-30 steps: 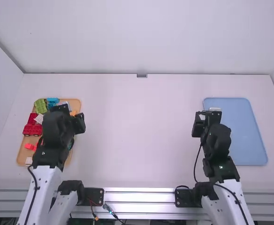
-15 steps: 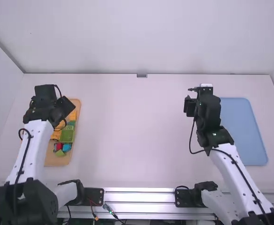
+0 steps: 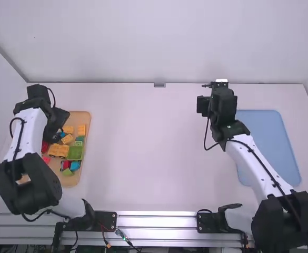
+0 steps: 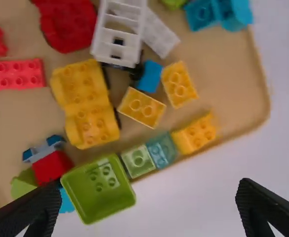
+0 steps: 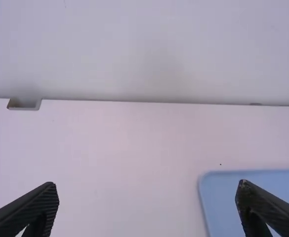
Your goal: Assemble lego blocks to make yellow taxi
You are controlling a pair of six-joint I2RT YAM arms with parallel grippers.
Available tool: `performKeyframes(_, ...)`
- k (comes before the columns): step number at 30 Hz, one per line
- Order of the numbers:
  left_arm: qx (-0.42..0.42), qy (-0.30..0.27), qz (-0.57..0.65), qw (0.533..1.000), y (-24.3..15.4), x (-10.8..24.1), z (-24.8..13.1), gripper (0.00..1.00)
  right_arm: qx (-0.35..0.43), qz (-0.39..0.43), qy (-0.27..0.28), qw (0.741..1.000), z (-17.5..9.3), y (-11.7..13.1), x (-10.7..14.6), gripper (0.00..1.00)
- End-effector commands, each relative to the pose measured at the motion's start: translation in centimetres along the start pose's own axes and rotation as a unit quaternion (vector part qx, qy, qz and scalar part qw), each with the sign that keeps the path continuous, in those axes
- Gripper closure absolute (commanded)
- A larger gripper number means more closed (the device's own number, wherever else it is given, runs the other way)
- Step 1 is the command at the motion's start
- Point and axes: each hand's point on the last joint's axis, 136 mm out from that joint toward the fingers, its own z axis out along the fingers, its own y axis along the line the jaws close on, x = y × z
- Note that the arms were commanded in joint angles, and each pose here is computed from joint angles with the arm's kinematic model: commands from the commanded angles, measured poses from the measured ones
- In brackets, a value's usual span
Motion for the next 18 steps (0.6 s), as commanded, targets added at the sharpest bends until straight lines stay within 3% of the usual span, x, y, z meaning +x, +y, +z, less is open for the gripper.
performKeyframes(1, -0.020, 0.014, -0.053, 0.998, 1.2, -1.5, 1.3, 0.03, 0.008, 0.006, -0.016, 1.000, 0.2, 0.0, -1.9, 0.04)
performKeyframes(9, -0.079, 0.079, -0.077, 0.991, 3.7, -0.9, 5.0, 0.01, 0.010, 0.005, -0.012, 1.000, 0.9, 0.4, -2.0, 0.01)
performKeyframes(18, -0.108, 0.115, -0.069, 0.985, 4.4, 0.7, 6.2, 0.01, 0.010, 0.005, -0.012, 1.000, 0.9, 0.4, -2.0, 0.01)
